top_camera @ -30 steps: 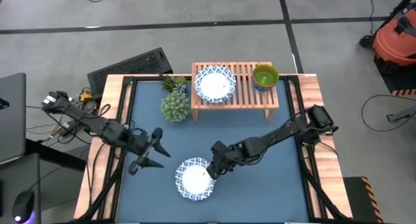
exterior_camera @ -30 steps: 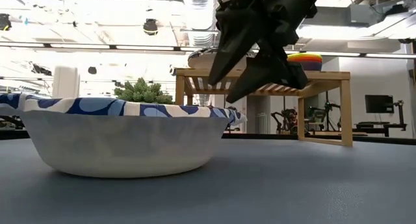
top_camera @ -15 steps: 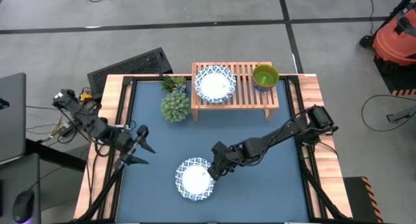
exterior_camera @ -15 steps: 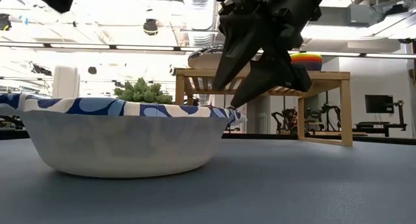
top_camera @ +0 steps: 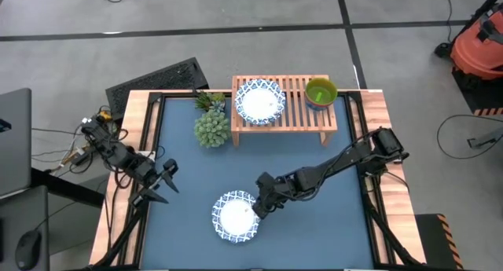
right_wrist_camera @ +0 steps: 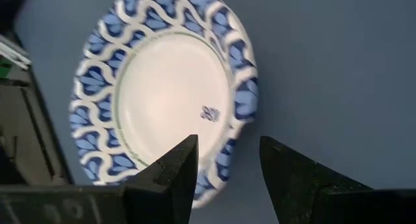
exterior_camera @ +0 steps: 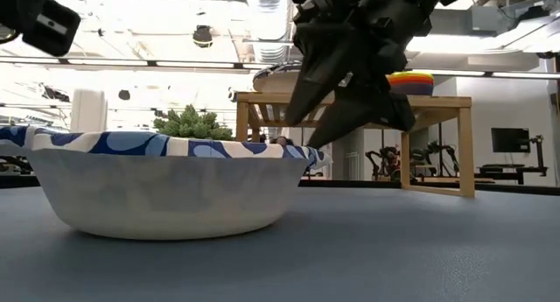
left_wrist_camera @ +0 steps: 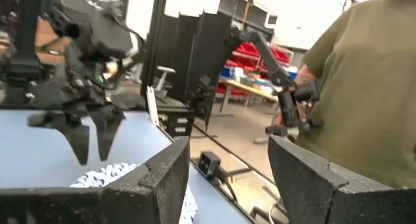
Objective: Place and stack bowls onto a shelf
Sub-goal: Stack the white bowl on top of the white bowl on the shelf
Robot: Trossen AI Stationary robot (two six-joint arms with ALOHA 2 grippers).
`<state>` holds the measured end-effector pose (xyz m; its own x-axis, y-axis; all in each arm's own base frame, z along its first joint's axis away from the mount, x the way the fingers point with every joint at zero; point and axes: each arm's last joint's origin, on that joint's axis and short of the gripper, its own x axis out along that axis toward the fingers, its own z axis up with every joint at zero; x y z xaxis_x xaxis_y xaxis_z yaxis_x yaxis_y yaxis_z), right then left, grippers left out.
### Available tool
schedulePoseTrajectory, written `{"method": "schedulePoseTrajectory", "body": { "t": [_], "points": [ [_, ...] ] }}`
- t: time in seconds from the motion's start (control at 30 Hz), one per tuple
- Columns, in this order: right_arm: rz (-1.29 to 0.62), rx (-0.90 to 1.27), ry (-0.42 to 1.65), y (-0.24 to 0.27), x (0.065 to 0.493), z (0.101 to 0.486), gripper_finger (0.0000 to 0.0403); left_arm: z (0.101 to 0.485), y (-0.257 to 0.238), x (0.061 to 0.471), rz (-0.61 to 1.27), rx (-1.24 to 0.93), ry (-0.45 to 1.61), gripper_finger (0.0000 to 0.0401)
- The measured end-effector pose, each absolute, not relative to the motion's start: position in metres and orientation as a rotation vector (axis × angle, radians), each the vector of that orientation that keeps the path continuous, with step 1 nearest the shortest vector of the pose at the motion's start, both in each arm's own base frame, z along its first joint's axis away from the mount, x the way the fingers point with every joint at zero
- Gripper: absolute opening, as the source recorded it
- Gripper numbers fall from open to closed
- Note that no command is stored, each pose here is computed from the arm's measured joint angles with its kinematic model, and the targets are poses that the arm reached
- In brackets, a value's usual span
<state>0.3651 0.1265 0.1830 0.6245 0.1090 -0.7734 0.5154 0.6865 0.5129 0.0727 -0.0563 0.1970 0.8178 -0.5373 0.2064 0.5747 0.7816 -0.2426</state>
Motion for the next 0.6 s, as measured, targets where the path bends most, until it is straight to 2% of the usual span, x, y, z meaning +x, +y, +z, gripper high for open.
{"method": "schedulePoseTrajectory", "body": {
  "t": [0.23,0.6],
  "points": [
    [-0.261,0.799,0.865,0.128,0.366,0.184,0.0191,0.186,-0.060,0.074,-0.649,-0.300,-0.120,0.0197],
    [-0.207,0.836,0.893,0.135,0.385,0.150,0.0185,0.183,-0.061,0.074,-0.660,-0.263,-0.102,0.0197]
  ]
}}
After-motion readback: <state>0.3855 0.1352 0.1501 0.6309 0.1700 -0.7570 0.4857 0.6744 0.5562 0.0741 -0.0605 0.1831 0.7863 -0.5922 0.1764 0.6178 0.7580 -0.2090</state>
